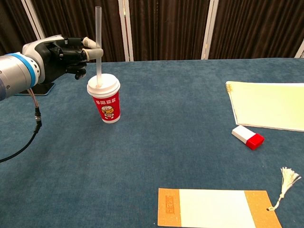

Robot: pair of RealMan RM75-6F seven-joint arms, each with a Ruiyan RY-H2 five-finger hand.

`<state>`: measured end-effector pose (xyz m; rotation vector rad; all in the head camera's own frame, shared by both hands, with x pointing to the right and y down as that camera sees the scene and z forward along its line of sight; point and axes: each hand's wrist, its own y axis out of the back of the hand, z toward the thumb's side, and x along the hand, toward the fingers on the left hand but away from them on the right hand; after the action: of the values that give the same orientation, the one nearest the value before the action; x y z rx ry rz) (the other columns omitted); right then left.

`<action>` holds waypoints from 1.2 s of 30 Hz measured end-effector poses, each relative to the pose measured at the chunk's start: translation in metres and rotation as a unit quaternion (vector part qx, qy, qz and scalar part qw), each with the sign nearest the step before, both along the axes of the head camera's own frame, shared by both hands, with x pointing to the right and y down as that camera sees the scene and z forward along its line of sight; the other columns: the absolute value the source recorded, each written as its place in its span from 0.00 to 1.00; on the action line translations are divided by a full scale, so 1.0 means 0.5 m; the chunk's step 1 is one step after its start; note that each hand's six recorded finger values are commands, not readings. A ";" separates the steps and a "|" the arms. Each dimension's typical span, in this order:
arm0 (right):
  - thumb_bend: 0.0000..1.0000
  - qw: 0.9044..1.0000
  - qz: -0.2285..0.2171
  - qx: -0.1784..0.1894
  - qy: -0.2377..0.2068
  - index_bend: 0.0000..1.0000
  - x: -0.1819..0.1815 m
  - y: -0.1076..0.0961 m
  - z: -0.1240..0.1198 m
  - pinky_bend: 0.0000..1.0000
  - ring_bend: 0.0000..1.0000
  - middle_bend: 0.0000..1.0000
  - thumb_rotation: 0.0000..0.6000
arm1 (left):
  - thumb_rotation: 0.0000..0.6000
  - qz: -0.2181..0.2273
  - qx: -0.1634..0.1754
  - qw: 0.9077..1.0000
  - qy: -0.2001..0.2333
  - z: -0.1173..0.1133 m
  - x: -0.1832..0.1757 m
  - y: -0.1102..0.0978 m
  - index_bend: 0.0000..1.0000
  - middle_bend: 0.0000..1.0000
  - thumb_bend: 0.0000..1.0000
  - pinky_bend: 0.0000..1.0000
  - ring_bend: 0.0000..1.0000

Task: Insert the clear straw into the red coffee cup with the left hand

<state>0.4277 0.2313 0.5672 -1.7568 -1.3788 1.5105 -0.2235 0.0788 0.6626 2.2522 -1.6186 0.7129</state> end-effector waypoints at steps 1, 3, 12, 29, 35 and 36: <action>0.15 1.000 0.000 -0.001 0.000 0.06 0.000 0.000 0.000 0.00 0.00 0.00 1.00 | 1.00 0.000 -0.001 1.000 -0.002 0.003 -0.003 0.001 0.56 1.00 0.32 0.78 0.92; 0.15 1.000 -0.001 0.000 0.000 0.06 0.000 0.000 0.000 0.00 0.00 0.00 1.00 | 1.00 0.000 -0.003 1.000 -0.006 0.008 -0.007 0.003 0.54 1.00 0.32 0.78 0.92; 0.15 1.000 -0.001 -0.002 -0.001 0.06 -0.001 0.001 0.002 0.00 0.00 0.00 1.00 | 1.00 -0.003 -0.007 1.000 -0.025 0.020 -0.026 0.006 0.48 1.00 0.26 0.78 0.92; 0.15 1.000 -0.003 -0.015 -0.006 0.06 -0.003 0.003 0.009 0.00 0.00 0.00 1.00 | 1.00 0.077 0.086 0.986 -0.117 -0.064 -0.074 0.006 0.28 0.42 0.26 0.29 0.44; 0.15 1.000 -0.008 -0.016 0.002 0.06 -0.003 0.004 0.009 0.00 0.00 0.00 1.00 | 1.00 0.154 0.157 0.943 -0.251 -0.133 -0.152 0.042 0.13 0.00 0.25 0.00 0.00; 0.15 1.000 -0.010 -0.016 0.003 0.06 -0.003 0.004 0.010 0.00 0.00 0.00 1.00 | 1.00 0.163 0.159 0.935 -0.271 -0.139 -0.166 0.050 0.11 0.00 0.25 0.00 0.00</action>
<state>0.4262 0.2333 0.5720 -1.7785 -1.3374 1.5350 -0.3065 0.1037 0.5929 2.7722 -1.6950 1.3434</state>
